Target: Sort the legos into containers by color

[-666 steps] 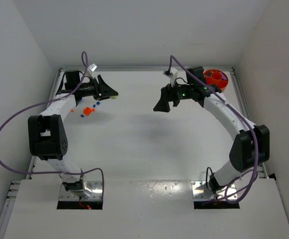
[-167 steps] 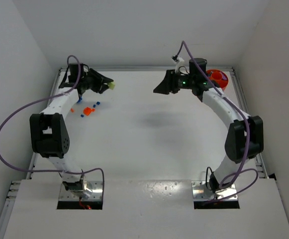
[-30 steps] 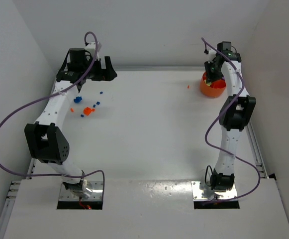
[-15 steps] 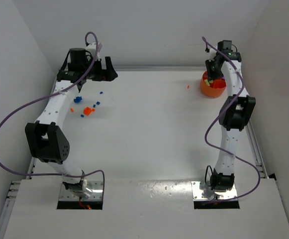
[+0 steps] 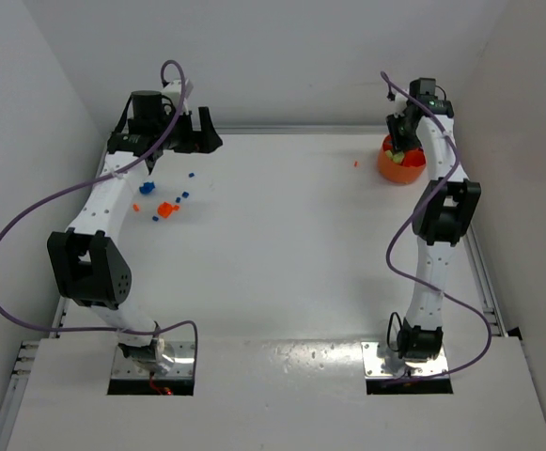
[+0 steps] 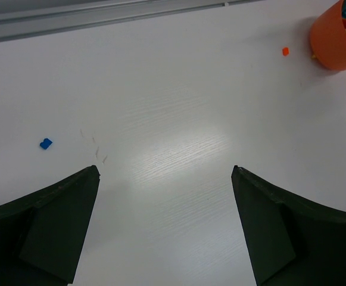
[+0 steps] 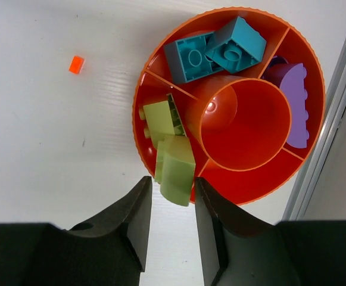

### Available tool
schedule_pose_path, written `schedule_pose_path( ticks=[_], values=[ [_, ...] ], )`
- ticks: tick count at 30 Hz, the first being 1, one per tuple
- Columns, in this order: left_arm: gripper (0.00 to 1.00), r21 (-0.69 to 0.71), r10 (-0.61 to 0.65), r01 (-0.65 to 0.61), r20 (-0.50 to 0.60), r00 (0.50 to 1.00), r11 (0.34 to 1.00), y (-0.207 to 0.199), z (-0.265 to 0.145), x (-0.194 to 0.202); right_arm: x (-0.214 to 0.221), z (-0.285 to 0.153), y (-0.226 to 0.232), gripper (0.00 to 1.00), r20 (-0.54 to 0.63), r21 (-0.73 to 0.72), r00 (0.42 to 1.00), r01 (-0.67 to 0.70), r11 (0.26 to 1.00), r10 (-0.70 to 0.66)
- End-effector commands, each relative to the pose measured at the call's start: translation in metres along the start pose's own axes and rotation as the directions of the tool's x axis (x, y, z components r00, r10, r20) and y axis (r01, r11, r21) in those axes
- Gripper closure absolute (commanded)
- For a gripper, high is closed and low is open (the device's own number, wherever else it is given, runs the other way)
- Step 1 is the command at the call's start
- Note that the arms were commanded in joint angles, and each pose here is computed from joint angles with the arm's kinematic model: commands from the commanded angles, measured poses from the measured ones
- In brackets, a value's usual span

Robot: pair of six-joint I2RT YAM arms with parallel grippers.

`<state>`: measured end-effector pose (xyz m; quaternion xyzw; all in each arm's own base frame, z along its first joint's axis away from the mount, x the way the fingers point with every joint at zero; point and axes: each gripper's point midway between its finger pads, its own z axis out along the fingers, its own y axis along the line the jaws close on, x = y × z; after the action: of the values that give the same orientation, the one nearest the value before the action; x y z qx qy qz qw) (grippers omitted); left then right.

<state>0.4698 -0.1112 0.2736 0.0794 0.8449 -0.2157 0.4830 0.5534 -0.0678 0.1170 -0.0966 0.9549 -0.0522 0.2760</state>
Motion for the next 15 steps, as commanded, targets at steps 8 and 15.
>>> schedule_pose_path(
  ticks=[8, 15],
  values=[
    [0.01, -0.023, 0.035, -0.034, 0.076, 0.996, 0.999, -0.006, -0.014, -0.026, -0.041, -0.049, -0.013, 0.63, 0.149, 0.040, 0.989, -0.012, 0.999, 0.006],
    [0.01, -0.043, 0.046, -0.043, 0.083, 0.995, 0.998, -0.005, -0.021, -0.027, -0.057, -0.093, -0.012, 0.62, 0.227, 0.035, 0.974, -0.018, 0.999, 0.010]
  ],
)
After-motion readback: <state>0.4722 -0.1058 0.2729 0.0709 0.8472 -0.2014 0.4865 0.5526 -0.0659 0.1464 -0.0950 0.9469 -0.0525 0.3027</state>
